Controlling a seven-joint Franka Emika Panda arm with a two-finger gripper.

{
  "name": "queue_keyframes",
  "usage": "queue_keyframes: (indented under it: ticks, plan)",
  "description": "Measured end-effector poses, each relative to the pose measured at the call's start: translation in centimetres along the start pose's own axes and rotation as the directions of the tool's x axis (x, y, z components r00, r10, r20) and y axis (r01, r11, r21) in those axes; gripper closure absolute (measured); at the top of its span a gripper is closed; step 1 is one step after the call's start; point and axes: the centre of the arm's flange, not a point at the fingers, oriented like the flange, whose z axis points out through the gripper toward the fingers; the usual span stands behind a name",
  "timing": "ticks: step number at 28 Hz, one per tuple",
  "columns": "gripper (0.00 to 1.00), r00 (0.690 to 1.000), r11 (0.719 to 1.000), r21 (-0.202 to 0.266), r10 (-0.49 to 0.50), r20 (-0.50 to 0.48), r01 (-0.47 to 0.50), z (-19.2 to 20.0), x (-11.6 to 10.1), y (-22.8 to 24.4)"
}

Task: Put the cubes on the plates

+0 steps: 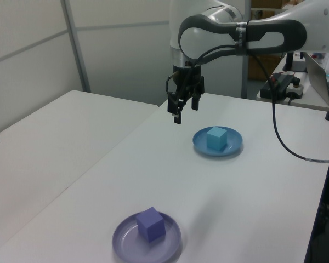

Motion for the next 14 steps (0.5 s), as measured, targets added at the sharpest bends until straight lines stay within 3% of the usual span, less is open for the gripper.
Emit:
queue_keyframes:
  ticks: [14]
  plan:
    - [0.0, 0.999, 1.0, 0.002, -0.006, -0.037, 0.006, -1.8, 0.3, 0.0]
